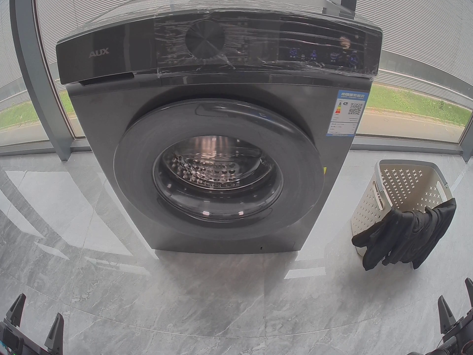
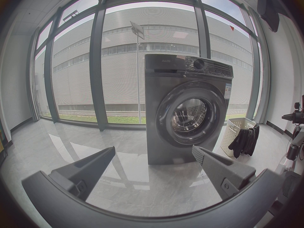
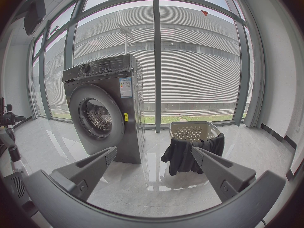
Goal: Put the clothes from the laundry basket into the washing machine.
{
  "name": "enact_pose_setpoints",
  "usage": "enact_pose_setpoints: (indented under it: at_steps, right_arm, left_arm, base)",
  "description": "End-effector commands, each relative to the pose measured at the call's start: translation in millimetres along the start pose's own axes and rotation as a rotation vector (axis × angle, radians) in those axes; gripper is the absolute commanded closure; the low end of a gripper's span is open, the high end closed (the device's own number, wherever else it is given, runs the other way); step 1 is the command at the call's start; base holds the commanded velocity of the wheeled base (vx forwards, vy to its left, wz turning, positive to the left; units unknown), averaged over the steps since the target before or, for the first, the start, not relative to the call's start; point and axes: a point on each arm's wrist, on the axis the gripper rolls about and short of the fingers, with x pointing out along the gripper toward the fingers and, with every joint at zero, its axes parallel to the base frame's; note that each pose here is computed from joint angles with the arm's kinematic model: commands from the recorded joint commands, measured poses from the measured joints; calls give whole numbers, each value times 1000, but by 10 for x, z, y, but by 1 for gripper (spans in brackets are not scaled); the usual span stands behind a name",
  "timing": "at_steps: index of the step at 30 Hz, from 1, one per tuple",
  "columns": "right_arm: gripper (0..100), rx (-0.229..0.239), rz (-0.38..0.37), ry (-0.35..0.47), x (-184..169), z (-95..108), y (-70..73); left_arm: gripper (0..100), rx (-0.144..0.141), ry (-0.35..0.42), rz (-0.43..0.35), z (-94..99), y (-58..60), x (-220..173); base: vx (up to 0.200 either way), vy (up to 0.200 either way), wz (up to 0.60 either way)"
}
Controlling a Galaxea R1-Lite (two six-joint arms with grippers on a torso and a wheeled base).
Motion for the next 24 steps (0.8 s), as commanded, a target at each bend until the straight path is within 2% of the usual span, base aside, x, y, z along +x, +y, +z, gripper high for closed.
enact_pose_setpoints:
  at_steps: [1, 24]
  right_arm:
    - [0, -1, 1, 5, 3, -52, 0]
    - [0, -1, 1, 5, 3, -52, 0]
  left_arm:
    - [0, 0, -1, 0, -52, 0, -1]
    - [0, -3, -1, 0, -52, 0, -1]
  base:
    - [0, -200, 0]
    - [0, -200, 0]
